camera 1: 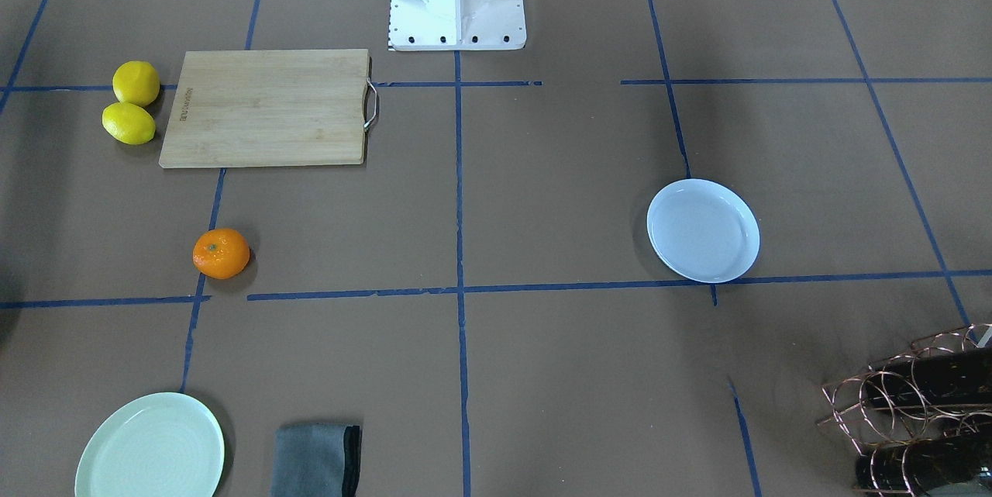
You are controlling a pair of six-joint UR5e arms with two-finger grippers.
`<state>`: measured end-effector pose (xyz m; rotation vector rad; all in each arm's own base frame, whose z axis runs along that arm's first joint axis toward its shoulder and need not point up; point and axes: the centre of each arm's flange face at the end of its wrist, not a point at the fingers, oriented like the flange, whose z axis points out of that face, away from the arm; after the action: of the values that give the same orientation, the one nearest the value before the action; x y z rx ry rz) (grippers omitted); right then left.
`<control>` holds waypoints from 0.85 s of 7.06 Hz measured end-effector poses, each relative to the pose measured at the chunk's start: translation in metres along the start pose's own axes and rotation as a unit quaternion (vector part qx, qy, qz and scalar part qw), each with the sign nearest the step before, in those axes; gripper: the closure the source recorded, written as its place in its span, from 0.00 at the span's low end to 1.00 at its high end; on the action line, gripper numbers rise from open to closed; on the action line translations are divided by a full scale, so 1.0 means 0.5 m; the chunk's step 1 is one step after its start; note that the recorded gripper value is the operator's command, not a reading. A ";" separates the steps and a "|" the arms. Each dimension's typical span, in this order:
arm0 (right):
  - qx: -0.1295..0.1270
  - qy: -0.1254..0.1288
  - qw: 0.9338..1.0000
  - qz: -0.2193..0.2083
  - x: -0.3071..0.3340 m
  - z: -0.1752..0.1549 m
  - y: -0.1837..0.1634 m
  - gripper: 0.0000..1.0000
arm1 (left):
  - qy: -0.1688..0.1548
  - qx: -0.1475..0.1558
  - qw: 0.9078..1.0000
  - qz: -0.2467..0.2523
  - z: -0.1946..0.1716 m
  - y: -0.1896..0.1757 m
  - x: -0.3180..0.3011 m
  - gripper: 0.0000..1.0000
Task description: Pick orange to plate
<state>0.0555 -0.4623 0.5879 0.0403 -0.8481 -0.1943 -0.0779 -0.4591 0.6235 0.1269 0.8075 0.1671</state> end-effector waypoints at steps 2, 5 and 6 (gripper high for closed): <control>0.006 -0.005 1.000 -0.006 0.005 0.009 0.006 0.00 | 0.057 0.025 0.997 0.041 0.030 0.001 0.056 0.00; 0.019 -0.054 0.998 -0.011 -0.010 0.015 0.008 0.00 | 0.107 0.011 0.994 0.036 0.182 -0.055 0.299 0.00; 0.026 -0.057 0.998 -0.023 -0.018 0.014 0.004 0.00 | 0.106 0.008 0.994 0.010 0.244 -0.074 0.397 0.05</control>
<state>0.0449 -0.4584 0.5863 0.0980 -0.9670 -0.2187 0.1493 -0.4624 0.5601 0.1338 1.0199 0.1964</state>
